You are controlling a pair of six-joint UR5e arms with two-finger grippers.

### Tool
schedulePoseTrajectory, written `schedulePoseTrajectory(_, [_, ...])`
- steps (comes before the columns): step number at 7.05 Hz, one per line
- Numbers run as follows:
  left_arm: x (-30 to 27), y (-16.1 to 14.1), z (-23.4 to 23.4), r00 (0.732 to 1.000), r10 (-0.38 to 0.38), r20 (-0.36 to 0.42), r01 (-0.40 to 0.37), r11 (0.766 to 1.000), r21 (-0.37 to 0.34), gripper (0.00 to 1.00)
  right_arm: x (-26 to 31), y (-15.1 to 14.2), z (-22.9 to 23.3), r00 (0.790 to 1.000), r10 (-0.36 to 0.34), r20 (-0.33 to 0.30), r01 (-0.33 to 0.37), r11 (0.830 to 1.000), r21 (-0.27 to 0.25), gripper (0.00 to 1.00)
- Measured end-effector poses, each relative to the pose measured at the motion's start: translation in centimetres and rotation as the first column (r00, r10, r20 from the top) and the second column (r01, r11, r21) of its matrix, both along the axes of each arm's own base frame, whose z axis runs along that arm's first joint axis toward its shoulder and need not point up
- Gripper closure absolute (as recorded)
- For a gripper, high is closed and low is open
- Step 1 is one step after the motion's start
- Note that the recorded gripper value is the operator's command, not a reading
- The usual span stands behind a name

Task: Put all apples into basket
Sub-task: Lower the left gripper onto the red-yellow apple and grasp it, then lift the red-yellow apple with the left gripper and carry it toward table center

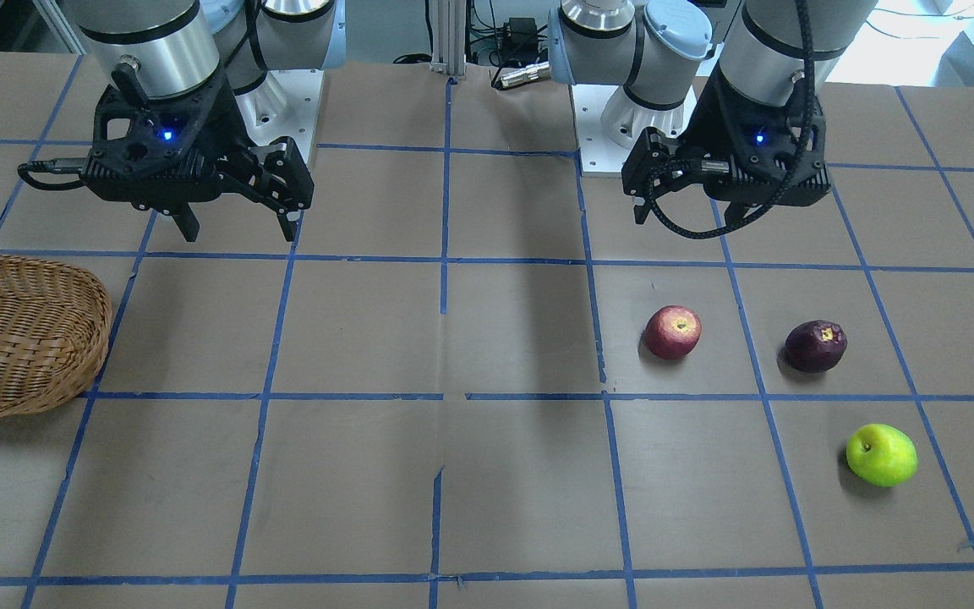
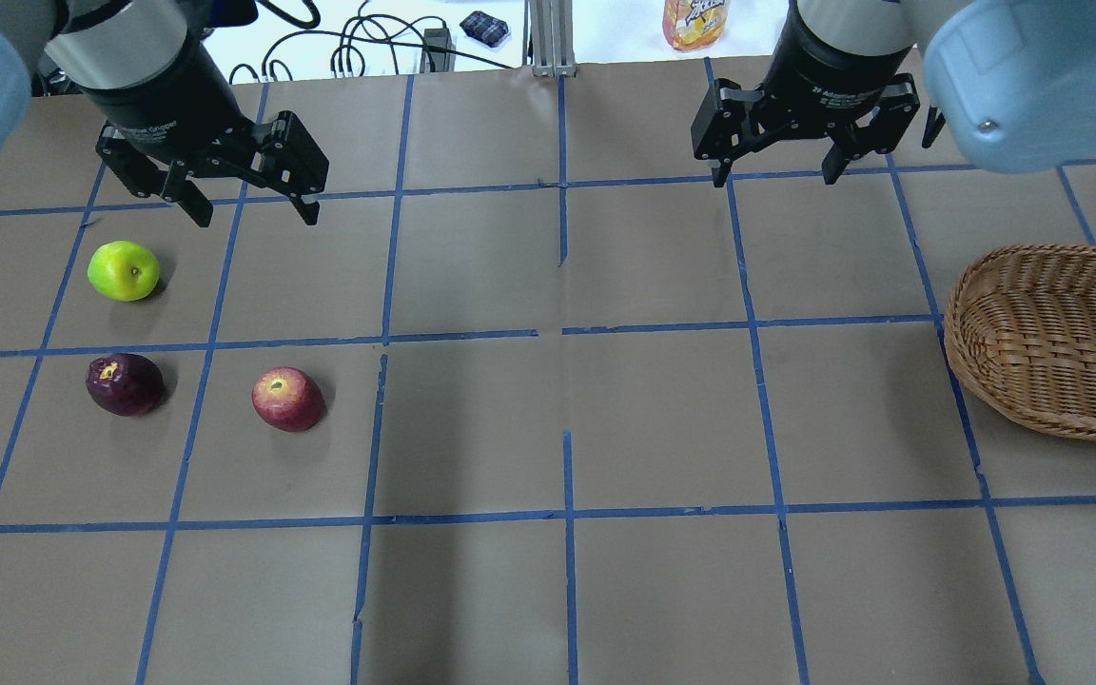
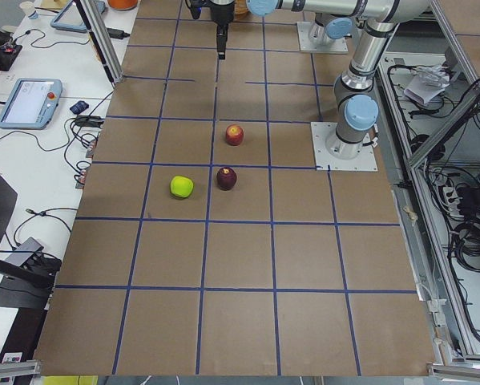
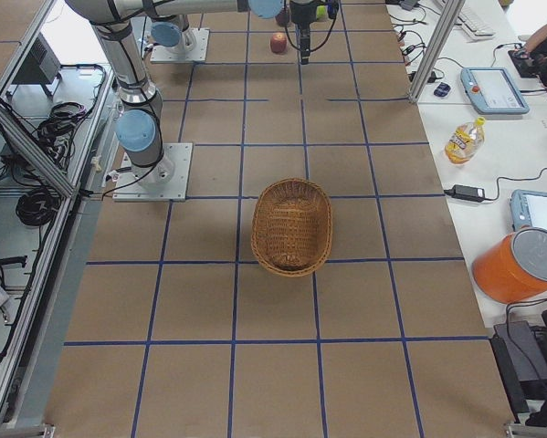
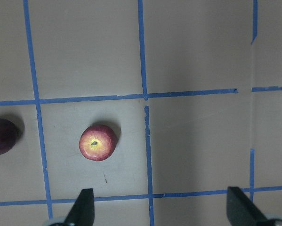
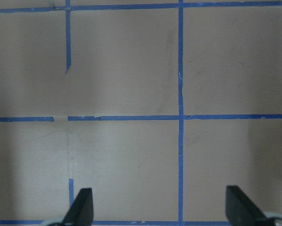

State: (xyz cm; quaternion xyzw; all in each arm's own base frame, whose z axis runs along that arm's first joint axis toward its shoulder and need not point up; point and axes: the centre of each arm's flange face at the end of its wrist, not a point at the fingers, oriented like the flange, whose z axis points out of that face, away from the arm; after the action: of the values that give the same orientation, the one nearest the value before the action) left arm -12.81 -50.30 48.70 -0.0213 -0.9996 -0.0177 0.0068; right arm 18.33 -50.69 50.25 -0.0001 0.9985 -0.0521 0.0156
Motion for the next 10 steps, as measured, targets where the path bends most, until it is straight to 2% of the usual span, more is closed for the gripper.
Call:
schedulePoseTrajectory(2, [4.3, -0.7, -8.3, 1.000, 0.000, -0.010, 0.001, 0.999, 0.050, 0.00, 0.1, 0.0, 0.0, 1.000, 0.001, 0.000, -0.001, 1.000, 0.000, 0.00])
schedulePoseTrajectory(3, [6.9, 0.1, -12.4, 1.000, -0.016, -0.019, 0.017, 0.998, 0.062, 0.00, 0.1, 0.0, -0.1, 1.000, 0.001, 0.000, -0.001, 1.000, 0.001, 0.00])
schedulePoseTrajectory(5, [9.3, 1.7, -19.0, 0.999, -0.036, -0.024, 0.037, 0.998, 0.041, 0.00, 0.1, 0.0, 0.0, 1.000, 0.000, 0.000, 0.000, 1.000, 0.000, 0.00])
schedulePoseTrajectory(7, [9.6, 2.5, -23.4, 0.999, -0.036, -0.023, 0.037, 0.999, 0.036, 0.00, 0.1, 0.0, -0.1, 1.000, 0.000, 0.000, 0.000, 1.000, -0.001, 0.00])
schedulePoseTrajectory(10, [9.7, 3.1, -27.6, 0.999, -0.032, -0.018, 0.033, 0.999, 0.025, 0.00, 0.1, 0.0, -0.1, 1.000, 0.000, 0.000, 0.000, 1.000, -0.001, 0.00])
